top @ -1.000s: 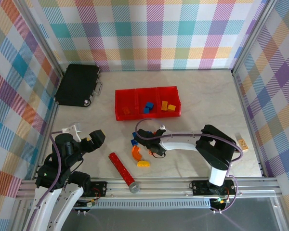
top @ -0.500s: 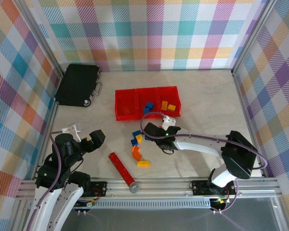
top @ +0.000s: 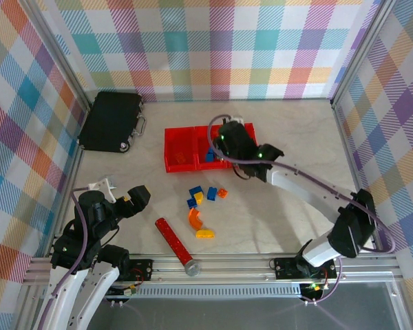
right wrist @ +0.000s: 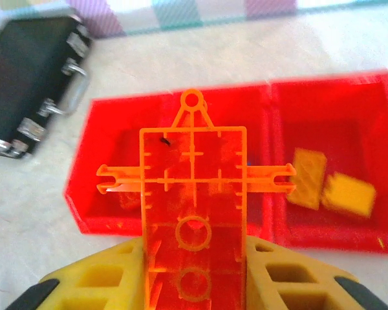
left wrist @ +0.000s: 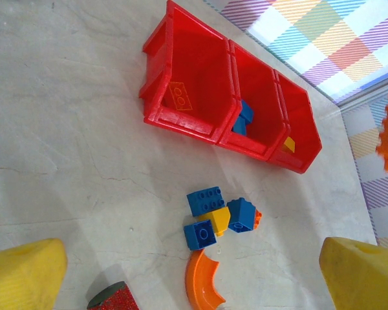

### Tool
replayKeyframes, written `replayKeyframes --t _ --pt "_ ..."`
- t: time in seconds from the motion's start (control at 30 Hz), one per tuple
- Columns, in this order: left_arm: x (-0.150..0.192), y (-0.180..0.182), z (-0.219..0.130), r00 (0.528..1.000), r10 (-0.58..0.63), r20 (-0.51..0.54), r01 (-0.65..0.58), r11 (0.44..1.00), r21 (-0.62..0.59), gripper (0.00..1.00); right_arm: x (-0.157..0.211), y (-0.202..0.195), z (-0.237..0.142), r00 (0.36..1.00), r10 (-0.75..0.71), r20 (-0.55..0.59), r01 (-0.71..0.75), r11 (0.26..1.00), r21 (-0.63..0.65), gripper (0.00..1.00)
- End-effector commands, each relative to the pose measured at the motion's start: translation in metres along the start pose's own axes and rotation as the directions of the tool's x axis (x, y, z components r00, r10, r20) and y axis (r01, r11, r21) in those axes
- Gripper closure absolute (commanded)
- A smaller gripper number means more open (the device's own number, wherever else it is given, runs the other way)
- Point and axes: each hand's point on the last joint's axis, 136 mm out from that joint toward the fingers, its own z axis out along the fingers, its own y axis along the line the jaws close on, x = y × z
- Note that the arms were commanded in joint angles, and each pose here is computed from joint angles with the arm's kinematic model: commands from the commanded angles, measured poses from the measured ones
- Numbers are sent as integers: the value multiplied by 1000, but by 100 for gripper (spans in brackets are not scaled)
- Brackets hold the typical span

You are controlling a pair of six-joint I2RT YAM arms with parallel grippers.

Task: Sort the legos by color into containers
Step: Place the lego in the container.

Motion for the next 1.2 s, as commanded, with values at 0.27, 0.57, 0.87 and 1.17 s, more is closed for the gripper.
replayKeyframes --t 0.27,0.57,0.87,1.17 --pt "1 1 -1 1000 0 -10 0 1000 -12 0 -14 80 74 942 -308 -131 254 913 -319 67" --pt "1 3 -1 1000 -4 -13 3 1000 -28 0 23 89 130 910 -341 -236 245 901 -357 67" --pt "1 5 2 1000 -5 -22 4 999 -44 0 47 82 171 913 -278 -299 186 936 -299 68" --pt "2 6 4 1000 -6 -28 5 999 -51 0 61 88 193 918 -203 -341 100 950 -297 66"
